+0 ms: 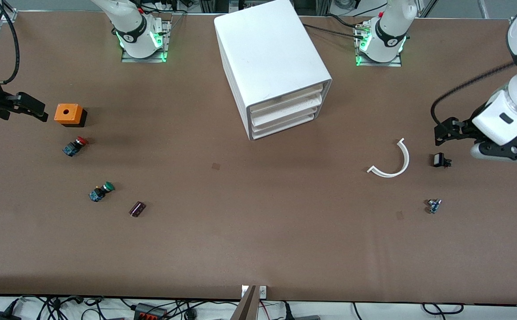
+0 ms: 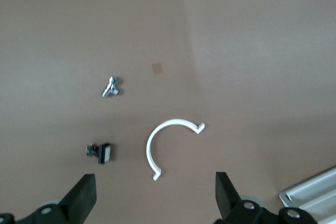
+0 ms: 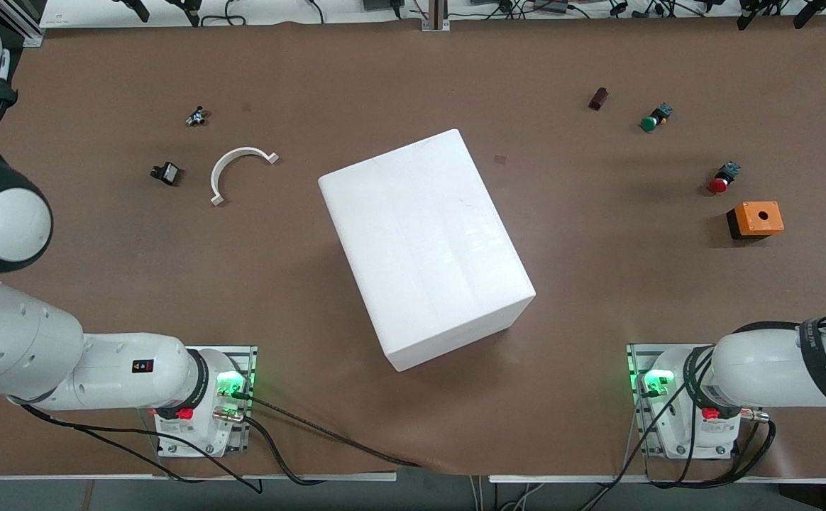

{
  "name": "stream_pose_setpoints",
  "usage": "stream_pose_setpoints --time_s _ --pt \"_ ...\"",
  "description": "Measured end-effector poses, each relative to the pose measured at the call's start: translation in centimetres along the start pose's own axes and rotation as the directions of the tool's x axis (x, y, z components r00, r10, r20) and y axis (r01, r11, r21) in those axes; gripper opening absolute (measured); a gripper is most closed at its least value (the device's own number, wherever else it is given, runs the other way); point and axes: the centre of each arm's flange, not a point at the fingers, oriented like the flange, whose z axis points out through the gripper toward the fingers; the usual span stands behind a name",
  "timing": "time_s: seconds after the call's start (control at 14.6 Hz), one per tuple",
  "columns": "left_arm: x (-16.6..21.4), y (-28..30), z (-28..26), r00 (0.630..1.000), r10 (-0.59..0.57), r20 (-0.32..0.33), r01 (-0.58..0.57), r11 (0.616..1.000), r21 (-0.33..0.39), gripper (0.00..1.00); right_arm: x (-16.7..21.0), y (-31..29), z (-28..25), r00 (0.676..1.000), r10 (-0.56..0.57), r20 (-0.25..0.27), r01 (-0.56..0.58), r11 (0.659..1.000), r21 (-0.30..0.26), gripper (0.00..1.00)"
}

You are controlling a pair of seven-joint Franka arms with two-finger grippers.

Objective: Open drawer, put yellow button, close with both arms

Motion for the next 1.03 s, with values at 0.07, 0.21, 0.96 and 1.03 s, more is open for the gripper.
stream_pose_setpoints --time_s 0.07,0.21,0.96,1.03 --pt "-0.9 0.6 -0.2 1.0 0.019 -0.01 -0.019 1.0 0.005 1.0 0.0 0.0 0.0 1.0 0.0 -0.004 0.0 1.0 -0.001 1.0" --pt "-2.9 1.2 -0.5 0.999 0.038 -0.01 -0.038 0.999 0.012 1.0 0.2 0.0 0.0 1.0 0.0 -0.016 0.0 1.0 -0.001 1.0" --pt "-4.1 -0.4 -0.3 1.0 0.009 0.014 -0.008 0.999 -0.031 1.0 -1.0 -0.6 0.6 0.998 -0.023 -0.052 0.022 1.0 -0.023 1.0" --pt "-4.1 -0.4 -0.4 1.0 0.009 0.014 -0.008 0.999 -0.031 1.0 -1.0 -0.5 0.6 0.998 -0.023 -0.052 0.022 0.999 -0.023 1.0"
